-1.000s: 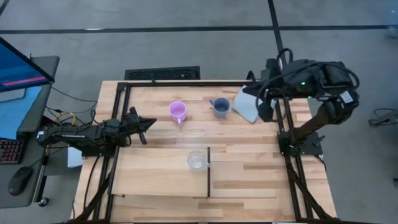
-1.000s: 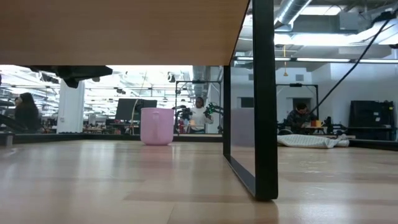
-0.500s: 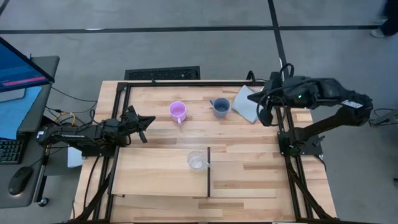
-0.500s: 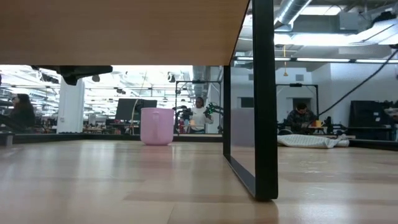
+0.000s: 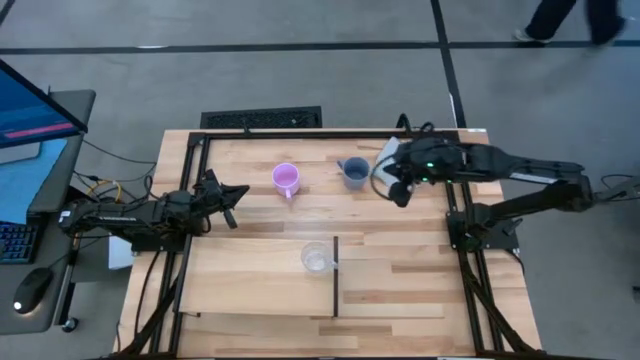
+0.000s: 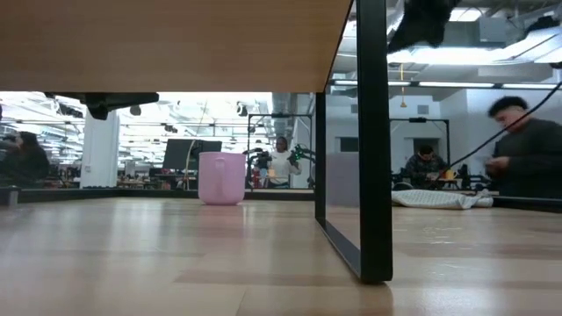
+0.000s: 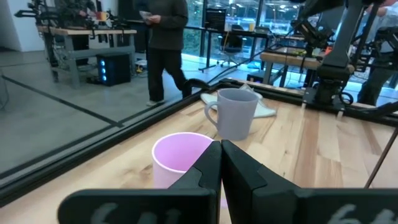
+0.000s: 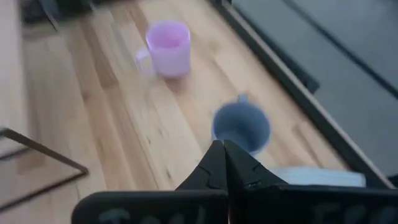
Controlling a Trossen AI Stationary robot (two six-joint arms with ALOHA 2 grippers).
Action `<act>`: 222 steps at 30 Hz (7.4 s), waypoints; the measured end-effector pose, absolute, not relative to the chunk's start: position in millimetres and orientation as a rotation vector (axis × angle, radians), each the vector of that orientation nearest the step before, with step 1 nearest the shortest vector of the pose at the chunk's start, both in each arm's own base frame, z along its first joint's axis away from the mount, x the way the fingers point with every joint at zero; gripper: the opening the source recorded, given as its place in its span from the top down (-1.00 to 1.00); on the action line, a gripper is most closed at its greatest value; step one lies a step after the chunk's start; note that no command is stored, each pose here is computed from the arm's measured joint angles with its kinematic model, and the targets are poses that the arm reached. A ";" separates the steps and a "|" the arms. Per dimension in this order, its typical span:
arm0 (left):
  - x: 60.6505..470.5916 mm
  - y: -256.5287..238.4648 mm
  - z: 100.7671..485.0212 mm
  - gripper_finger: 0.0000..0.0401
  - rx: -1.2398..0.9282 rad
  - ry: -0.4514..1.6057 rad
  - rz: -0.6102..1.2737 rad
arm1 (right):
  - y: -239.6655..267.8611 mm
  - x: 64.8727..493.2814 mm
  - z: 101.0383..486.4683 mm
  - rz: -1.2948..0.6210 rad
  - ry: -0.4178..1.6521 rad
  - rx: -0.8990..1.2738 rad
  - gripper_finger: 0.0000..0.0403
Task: Stack small to large cups/mugs on shelf
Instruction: Put the pink mug on the shelf
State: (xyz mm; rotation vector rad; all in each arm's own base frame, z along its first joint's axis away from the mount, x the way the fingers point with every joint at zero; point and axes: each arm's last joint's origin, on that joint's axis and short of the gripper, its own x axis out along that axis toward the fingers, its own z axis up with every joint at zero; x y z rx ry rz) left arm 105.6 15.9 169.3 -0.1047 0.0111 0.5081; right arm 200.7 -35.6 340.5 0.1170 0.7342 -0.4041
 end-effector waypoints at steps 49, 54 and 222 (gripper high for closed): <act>105.1 16.6 168.5 1.00 -0.075 0.030 0.537 | -41.4 214.0 224.0 -0.165 0.671 0.310 0.99; 105.0 16.7 168.5 1.00 -0.076 0.030 0.544 | -37.8 195.8 212.0 -0.175 0.611 0.347 0.99; 268.5 121.7 208.1 0.29 0.413 1.205 -0.155 | -31.0 136.9 153.9 -0.276 0.297 0.574 0.99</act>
